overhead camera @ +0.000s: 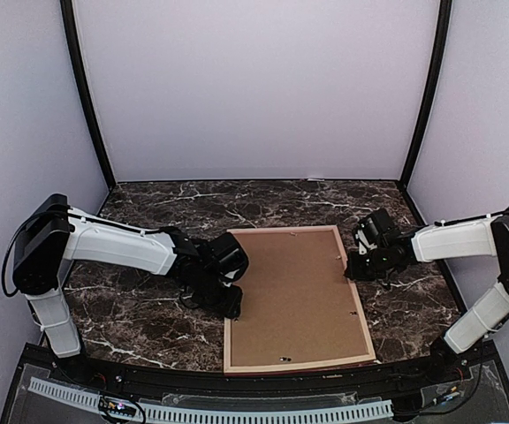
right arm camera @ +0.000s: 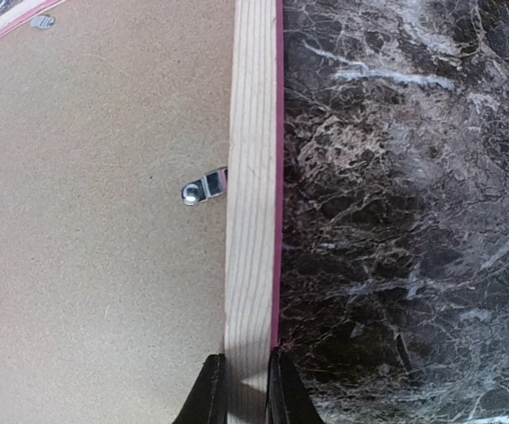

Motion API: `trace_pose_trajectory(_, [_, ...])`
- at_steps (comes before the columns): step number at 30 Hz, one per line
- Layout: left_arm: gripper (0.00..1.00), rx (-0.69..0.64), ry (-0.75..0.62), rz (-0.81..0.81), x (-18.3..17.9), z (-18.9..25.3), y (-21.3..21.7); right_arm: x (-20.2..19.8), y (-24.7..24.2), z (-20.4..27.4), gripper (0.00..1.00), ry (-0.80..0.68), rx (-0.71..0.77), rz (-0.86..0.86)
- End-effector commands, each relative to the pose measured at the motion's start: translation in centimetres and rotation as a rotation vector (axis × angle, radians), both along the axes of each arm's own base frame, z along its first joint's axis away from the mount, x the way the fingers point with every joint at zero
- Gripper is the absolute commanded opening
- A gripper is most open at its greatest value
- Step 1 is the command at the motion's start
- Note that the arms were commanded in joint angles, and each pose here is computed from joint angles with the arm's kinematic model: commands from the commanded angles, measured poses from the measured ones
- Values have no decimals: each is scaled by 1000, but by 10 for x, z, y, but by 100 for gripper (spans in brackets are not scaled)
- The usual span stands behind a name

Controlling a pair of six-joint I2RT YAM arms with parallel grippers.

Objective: Put the photo into the frame
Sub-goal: Press the fastener onto the backboard.

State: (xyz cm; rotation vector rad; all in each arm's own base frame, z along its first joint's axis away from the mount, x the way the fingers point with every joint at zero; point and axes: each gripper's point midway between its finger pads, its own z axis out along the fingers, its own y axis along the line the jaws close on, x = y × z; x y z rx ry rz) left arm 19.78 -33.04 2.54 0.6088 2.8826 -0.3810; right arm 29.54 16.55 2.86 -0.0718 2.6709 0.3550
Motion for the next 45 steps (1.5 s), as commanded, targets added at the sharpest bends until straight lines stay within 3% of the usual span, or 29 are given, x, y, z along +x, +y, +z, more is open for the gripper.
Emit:
trace_pose_trajectory(1, [43,-6,86,-44,-23,-11,0,-12,-4,-14,7,48,2,-5])
trace_pose_trajectory(15, [43,61,186,-129,-50,-19,24,-9,-2,-15,6,57,2,-8])
trace_pose_trajectory(25, [42,1,169,-143,-44,-8,13,-7,0,-14,6,60,7,-9])
trace_pose_trajectory(37, [63,-130,72,-81,-11,22,-4,-5,2,-11,6,53,16,-9])
trace_pose_trajectory(45, [65,-122,7,-26,8,29,4,-7,2,-13,6,50,25,-10])
